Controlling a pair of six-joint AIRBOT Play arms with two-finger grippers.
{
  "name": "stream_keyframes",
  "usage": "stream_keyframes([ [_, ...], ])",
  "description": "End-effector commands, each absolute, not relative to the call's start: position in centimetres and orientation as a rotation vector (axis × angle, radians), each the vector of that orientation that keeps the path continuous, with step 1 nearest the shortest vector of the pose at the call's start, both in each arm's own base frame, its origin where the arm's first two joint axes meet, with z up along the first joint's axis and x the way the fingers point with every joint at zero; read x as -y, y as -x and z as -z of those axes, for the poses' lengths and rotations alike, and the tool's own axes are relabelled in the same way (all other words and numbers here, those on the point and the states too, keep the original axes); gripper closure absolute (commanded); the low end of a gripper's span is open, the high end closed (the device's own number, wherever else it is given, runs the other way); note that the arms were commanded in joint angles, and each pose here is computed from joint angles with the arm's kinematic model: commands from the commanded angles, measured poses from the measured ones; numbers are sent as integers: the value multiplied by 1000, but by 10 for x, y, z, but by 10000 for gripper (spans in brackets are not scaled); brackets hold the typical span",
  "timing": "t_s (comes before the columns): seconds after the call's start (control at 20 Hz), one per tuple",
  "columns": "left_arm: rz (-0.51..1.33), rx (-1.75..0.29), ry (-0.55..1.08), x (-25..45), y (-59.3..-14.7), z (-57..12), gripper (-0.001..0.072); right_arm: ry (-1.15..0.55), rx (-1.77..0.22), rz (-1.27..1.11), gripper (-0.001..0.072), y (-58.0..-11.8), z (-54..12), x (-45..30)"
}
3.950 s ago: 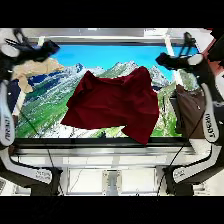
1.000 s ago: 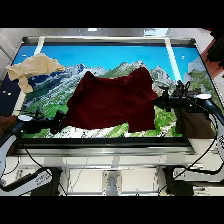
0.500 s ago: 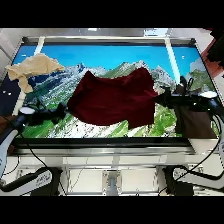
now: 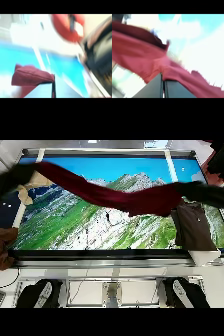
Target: Fold the shirts.
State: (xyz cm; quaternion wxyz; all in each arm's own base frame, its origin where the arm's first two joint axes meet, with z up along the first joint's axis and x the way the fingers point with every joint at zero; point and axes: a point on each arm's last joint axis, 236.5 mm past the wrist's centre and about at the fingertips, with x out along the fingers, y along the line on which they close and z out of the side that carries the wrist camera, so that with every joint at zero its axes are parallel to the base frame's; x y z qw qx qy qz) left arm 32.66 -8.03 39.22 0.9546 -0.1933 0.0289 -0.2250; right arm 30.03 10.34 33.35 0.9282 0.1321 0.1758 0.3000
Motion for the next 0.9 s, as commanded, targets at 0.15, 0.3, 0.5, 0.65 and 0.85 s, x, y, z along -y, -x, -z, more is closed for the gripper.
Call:
stream_keyframes([
  [0.15, 141, 508, 111, 33, -168, -578, 697, 0, 235, -294, 690, -175, -528, -83],
  [0.3, 158, 405, 93, 38, -184, -566, 697, -22, 255, -364, 690, -179, -548, -94],
  [0.5, 190, 107, 129, 34, -273, -498, 696, -191, -88, -623, 689, -264, -479, -116],
  [0.65, 252, -288, 184, 36, -361, -388, 697, -279, -426, -742, 688, -334, -390, -120],
  [0.85, 290, -678, 229, 45, -453, -238, 696, -319, -778, -703, 688, -423, -246, -129],
])
